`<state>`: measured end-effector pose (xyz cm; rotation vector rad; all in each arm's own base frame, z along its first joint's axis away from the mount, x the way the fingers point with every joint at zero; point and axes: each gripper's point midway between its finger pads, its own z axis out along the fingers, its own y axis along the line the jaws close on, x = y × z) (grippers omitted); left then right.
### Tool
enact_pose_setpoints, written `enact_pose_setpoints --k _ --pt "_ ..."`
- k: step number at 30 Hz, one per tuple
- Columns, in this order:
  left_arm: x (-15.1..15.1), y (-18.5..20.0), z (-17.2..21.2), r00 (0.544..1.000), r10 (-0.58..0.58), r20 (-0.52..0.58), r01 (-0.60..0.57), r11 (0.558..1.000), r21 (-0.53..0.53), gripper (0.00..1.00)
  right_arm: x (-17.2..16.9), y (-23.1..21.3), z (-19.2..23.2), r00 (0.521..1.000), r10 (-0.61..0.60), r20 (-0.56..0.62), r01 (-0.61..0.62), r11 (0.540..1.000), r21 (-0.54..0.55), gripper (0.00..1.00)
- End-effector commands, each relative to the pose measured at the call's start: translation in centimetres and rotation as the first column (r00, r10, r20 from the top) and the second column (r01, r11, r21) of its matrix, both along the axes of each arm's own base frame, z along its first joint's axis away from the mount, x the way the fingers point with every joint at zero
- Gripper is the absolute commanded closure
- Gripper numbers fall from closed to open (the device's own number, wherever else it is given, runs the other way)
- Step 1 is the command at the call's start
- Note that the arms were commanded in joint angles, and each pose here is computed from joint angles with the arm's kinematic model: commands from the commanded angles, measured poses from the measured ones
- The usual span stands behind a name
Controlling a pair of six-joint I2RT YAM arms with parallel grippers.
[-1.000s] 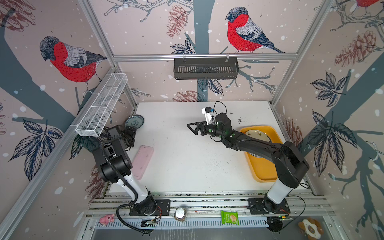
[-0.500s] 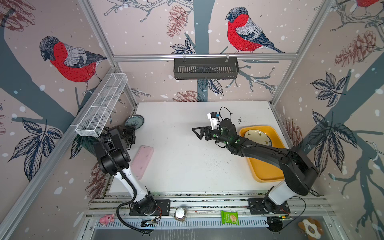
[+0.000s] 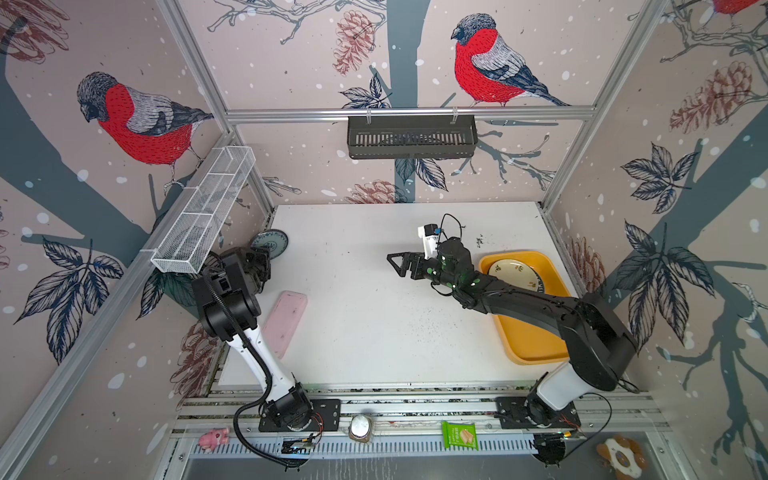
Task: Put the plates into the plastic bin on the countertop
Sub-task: 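Grasp the blue-and-white plate's rim with the left gripper and lift it upright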
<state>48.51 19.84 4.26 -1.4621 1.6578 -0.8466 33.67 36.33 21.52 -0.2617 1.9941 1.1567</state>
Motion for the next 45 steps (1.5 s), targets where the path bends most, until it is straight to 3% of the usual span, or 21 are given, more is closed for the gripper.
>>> enact_pose_setpoints --k 1,7,13,20,33,40,45 --pt "-2.9 -0.6 -4.9 0.976 0.079 -0.204 -0.096 0.993 -0.074 0.32 0.6 -0.7 -0.2 0.999 -0.047 -0.020 0.047 0.999 -0.008 0.00" --pt "-3.0 -0.9 -6.1 0.970 0.092 -0.225 -0.118 0.988 -0.104 0.46 0.8 -2.1 -0.6 0.994 -0.099 -0.051 0.099 0.995 -0.008 0.00" --pt "-2.8 -1.5 -6.7 0.972 0.082 -0.218 -0.115 0.983 -0.145 0.78 0.9 -3.0 -0.7 0.990 -0.127 -0.059 0.127 0.992 -0.013 0.00" --pt "-2.9 -1.8 -6.7 0.973 0.076 -0.220 -0.110 0.983 -0.148 0.89 0.9 -3.3 -1.2 0.988 -0.139 -0.074 0.139 0.990 -0.008 0.00" --pt "-1.6 -3.0 -4.6 0.992 0.028 -0.127 -0.044 0.991 -0.124 0.95 0.7 -4.3 -1.5 0.981 -0.173 -0.084 0.173 0.985 -0.006 0.00" --pt "1.1 -6.6 0.2 0.991 -0.131 0.024 0.133 0.989 -0.071 0.97 0.8 -4.5 -1.5 0.979 -0.182 -0.087 0.183 0.983 -0.002 0.00" --pt "1.6 -9.8 3.1 0.972 -0.230 0.047 0.231 0.973 -0.007 0.97 0.8 -4.4 -1.5 0.980 -0.177 -0.087 0.178 0.984 0.000 0.00"
